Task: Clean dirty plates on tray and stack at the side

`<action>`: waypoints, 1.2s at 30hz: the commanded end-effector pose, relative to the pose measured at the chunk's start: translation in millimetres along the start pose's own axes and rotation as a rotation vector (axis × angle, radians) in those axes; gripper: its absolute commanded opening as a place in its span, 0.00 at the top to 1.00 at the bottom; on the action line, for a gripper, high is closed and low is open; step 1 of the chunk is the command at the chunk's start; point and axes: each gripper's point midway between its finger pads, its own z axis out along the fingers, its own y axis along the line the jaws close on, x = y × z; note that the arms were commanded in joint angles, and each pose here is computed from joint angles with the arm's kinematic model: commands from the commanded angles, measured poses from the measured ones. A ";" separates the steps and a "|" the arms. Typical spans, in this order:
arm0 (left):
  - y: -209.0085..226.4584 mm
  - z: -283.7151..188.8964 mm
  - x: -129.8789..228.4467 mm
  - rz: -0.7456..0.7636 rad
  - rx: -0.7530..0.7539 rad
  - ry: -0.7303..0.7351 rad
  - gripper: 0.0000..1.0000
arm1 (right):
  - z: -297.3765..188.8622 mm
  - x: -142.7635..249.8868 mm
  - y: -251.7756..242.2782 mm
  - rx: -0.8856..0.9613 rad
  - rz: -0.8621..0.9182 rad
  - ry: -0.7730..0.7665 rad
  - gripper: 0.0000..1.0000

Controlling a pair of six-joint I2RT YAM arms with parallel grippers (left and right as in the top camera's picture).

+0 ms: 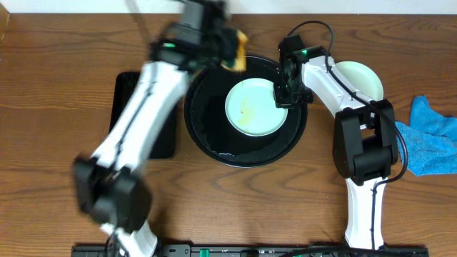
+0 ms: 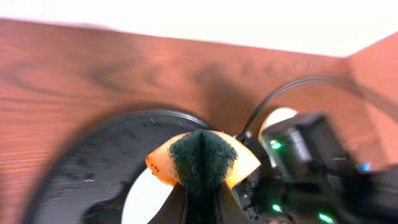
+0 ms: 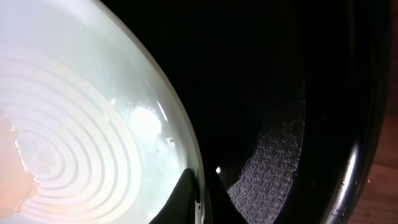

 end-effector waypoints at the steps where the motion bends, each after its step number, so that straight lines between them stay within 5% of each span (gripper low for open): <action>1: 43.3 -40.0 -7.4 -0.074 -0.097 -0.002 0.93 | -25.5 -15.2 11.4 -0.018 -0.030 -0.077 0.99; 12: 177.3 -104.6 68.7 -0.423 -0.368 0.264 0.92 | -163.4 -48.1 7.4 0.281 -0.144 -0.483 0.99; 24: 227.0 -104.7 123.8 -0.552 -0.428 0.356 0.92 | -270.5 -10.2 79.1 0.955 -0.230 -0.903 0.99; 36: 216.5 -98.2 123.9 -0.565 -0.359 0.360 0.92 | -265.2 -4.2 103.1 0.869 -0.220 -0.951 0.99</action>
